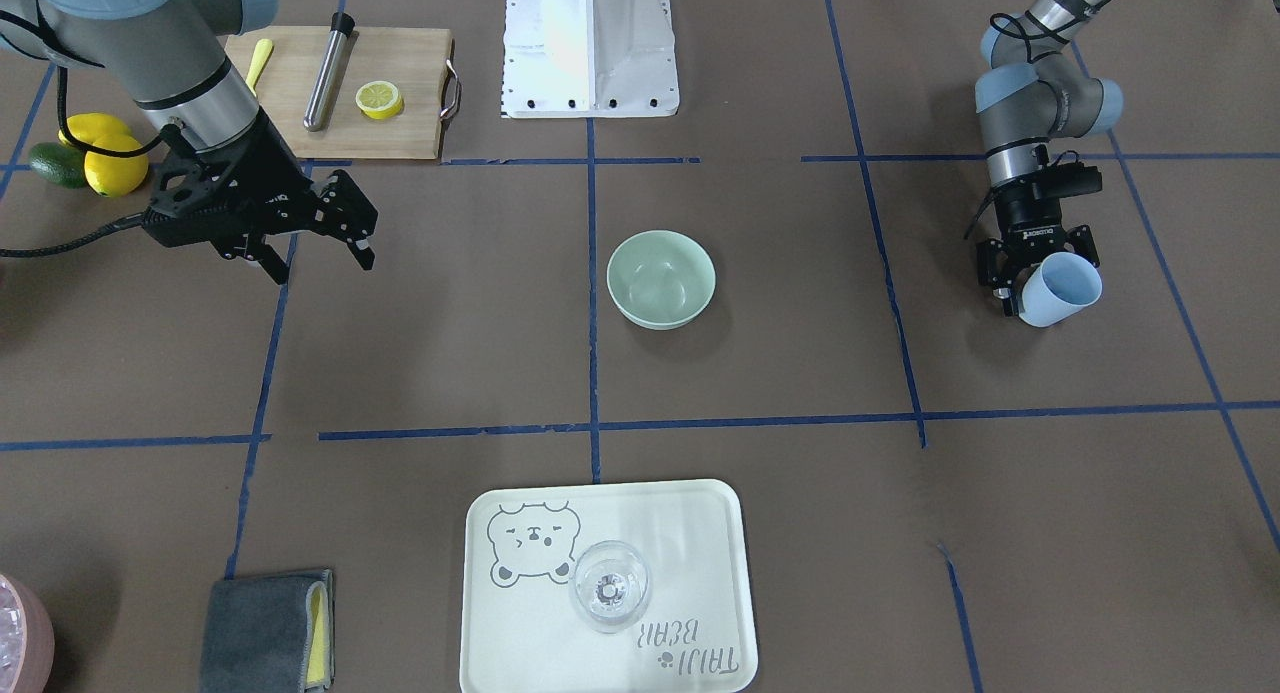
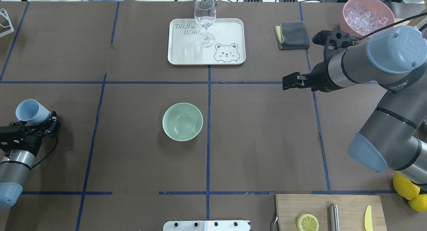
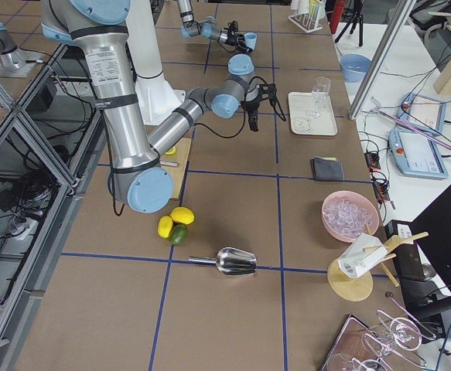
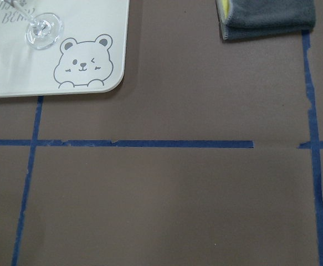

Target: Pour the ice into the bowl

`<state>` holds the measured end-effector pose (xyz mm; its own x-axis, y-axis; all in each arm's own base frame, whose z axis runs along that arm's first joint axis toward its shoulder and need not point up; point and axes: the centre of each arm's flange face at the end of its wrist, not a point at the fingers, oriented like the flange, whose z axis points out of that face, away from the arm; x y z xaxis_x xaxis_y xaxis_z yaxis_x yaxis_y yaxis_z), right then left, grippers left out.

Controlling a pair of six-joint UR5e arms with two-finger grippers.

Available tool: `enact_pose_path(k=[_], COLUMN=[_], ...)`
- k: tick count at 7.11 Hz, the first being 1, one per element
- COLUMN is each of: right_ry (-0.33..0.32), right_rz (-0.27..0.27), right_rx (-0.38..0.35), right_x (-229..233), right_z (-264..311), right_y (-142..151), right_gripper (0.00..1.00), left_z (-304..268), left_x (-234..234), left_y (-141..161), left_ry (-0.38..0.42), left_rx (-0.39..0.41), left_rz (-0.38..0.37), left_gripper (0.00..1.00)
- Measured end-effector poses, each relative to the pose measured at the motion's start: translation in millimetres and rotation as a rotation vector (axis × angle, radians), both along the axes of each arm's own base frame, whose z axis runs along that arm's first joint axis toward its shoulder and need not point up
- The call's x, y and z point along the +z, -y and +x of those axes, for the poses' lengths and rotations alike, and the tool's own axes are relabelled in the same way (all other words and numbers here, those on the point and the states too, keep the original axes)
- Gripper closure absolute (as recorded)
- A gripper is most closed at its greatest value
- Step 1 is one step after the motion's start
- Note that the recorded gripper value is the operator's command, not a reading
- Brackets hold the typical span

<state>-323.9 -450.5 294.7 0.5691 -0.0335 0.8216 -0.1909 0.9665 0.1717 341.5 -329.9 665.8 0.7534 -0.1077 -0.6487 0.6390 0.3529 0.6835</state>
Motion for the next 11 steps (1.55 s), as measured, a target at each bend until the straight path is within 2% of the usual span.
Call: enact_pose_path(k=[1,2,3,4,6,9,10,11], right_ry=[0.001,0.002,0.002,0.002,0.001,-0.002,-0.003,-0.004], right_rz=[0.001,0.002,0.002,0.001,0.0,-0.005,-0.007,-0.009], right_rx=[0.0,0.0,0.0,0.001,0.0,-0.001,-0.001,-0.001], right_x=[-1,-1,-1,-1,-1,1,2,3], right_z=[0,0,0,0,-1,-4,-4,-5], right_y=[0,0,0,0,0,-1,-1,-1], right_gripper=[0.0,0.0,0.0,0.0,0.0,0.0,0.0,0.0], left_z=[-2,-3,-1,2,12,37,40,42], left_x=[0,1,-1,-3,-21,-96,-114,-137], left_y=[4,6,7,8,14,32,33,32], left_ry=[0.002,0.003,-0.002,-0.012,-0.051,-0.084,-0.083,-0.049], left_rx=[-0.009,-0.013,-0.012,-0.011,-0.012,0.005,0.015,0.037], left_rz=[0.0,-0.001,-0.001,0.0,0.013,0.097,0.119,0.152], left_gripper=[0.48,0.74,0.9,1.0,1.0,1.0,1.0,1.0])
